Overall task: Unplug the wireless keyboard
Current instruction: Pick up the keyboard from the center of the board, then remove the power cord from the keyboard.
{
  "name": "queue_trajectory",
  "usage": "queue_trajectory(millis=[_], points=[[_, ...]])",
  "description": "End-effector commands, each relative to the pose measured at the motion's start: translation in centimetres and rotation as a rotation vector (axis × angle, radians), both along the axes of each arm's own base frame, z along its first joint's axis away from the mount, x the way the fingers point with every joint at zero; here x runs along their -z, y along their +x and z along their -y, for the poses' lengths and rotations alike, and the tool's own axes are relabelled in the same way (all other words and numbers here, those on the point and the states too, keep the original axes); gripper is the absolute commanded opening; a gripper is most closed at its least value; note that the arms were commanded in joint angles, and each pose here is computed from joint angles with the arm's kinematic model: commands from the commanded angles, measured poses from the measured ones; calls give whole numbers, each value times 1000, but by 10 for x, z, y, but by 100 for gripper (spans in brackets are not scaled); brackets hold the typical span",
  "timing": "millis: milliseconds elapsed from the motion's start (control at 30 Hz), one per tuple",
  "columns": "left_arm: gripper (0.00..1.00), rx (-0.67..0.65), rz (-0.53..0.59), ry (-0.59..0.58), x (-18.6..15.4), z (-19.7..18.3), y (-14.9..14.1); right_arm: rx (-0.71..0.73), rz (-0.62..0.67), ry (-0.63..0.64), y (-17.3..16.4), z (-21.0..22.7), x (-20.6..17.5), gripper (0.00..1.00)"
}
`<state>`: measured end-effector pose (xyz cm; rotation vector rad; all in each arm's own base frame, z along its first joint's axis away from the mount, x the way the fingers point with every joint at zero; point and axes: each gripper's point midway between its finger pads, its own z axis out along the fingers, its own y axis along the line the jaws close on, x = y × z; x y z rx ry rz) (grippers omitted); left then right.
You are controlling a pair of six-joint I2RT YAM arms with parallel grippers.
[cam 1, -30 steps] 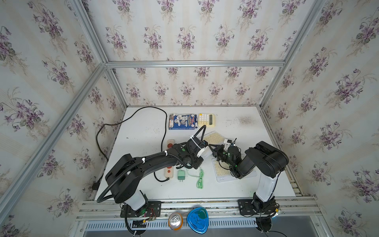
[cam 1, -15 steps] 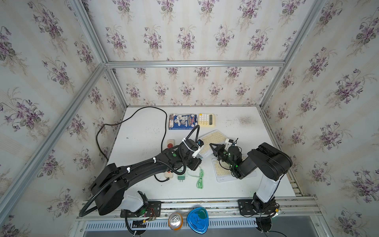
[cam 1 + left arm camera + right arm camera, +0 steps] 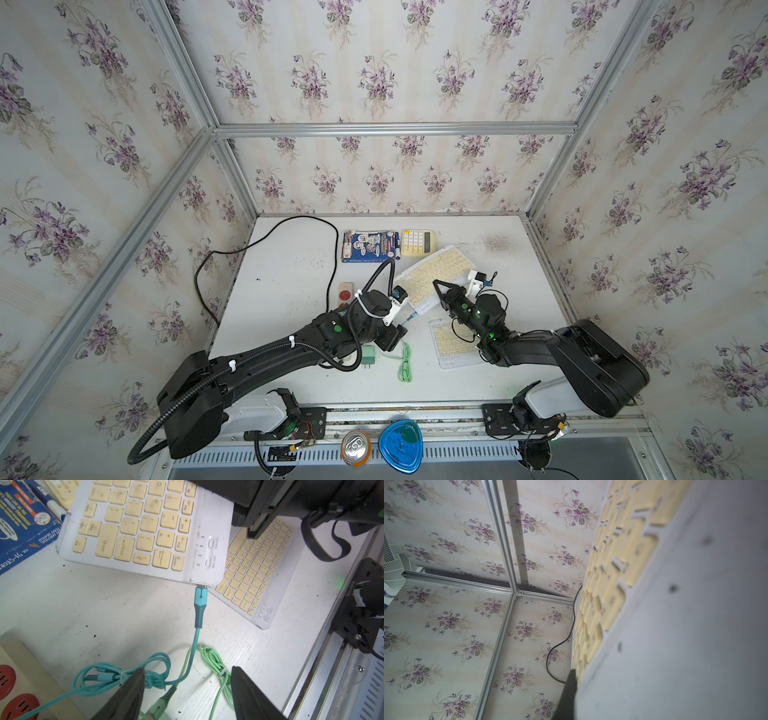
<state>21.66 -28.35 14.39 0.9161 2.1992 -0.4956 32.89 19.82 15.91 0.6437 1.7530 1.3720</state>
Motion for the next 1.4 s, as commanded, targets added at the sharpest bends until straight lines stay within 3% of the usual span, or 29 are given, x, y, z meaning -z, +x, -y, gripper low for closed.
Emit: queue_trajectory(millis=[0, 300, 567, 700, 967, 1167, 1300, 1367], points=[[69, 21, 90, -71, -23, 7, -1, 41, 137, -101, -2, 8, -27, 0], [70, 50, 228, -156, -50, 7, -18, 8, 389, -251, -36, -10, -89, 0], [71, 46, 263, -184, -56, 5, -21, -55, 524, -268, -56, -26, -113, 0], [74, 19, 284, -218, -62, -1, -20, -83, 569, -256, -60, -30, -119, 13], [77, -38, 318, -247, -66, -17, -17, -85, 582, -290, -63, -29, -126, 25], [78, -52, 250, -293, -63, -17, -13, -50, 565, -304, -63, -20, -125, 21], [81, -59, 68, -537, -78, -18, -11, -52, 580, -283, -66, -19, -132, 14], [81, -58, 33, -618, -97, -17, -14, -55, 586, -277, -66, -20, -137, 11]])
